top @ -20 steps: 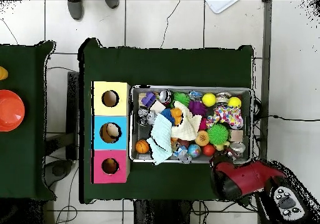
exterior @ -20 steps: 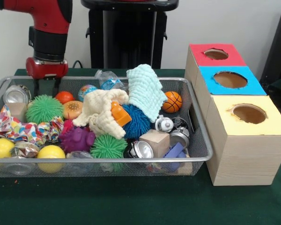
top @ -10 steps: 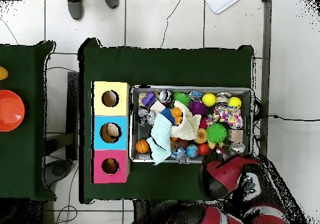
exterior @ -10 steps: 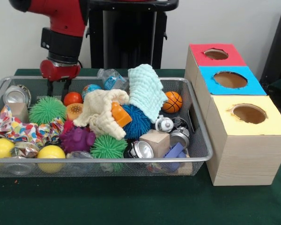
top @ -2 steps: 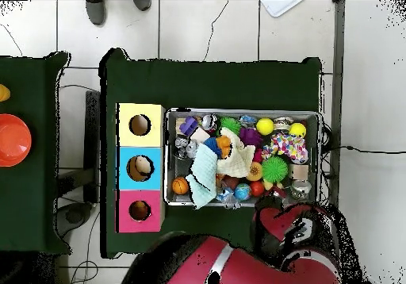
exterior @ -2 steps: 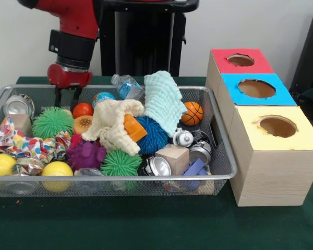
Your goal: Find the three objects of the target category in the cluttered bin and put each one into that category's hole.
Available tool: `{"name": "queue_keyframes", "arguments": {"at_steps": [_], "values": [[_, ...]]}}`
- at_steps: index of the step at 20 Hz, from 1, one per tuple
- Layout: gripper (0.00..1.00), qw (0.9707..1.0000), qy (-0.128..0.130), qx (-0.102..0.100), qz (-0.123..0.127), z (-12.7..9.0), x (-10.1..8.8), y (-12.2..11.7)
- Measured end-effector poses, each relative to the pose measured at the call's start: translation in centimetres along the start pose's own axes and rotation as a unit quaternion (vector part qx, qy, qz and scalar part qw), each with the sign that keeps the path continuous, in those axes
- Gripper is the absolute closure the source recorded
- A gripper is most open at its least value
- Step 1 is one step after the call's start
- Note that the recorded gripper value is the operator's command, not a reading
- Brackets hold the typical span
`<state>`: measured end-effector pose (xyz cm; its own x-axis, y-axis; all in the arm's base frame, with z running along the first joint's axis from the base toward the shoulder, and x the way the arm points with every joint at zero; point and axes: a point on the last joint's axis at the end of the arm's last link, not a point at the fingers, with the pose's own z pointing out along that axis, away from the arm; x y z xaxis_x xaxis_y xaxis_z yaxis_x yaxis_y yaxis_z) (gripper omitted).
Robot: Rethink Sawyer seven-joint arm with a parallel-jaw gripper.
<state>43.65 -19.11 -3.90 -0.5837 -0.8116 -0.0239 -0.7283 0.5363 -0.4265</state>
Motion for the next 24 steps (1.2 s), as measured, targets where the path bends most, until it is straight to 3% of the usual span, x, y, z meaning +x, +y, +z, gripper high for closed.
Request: {"name": "queue_keyframes", "arguments": {"at_steps": [7,18,20,24], "values": [[0.00,0.9992,0.003,0.034,0.019,0.0,1.6,-0.4],[0.00,0.9985,0.021,0.050,-0.009,0.2,3.6,-1.7],[0.00,0.9986,0.018,0.047,-0.018,0.3,3.7,-1.7],[0.00,0.9967,-0.001,0.028,-0.076,0.3,3.8,-2.2]]}}
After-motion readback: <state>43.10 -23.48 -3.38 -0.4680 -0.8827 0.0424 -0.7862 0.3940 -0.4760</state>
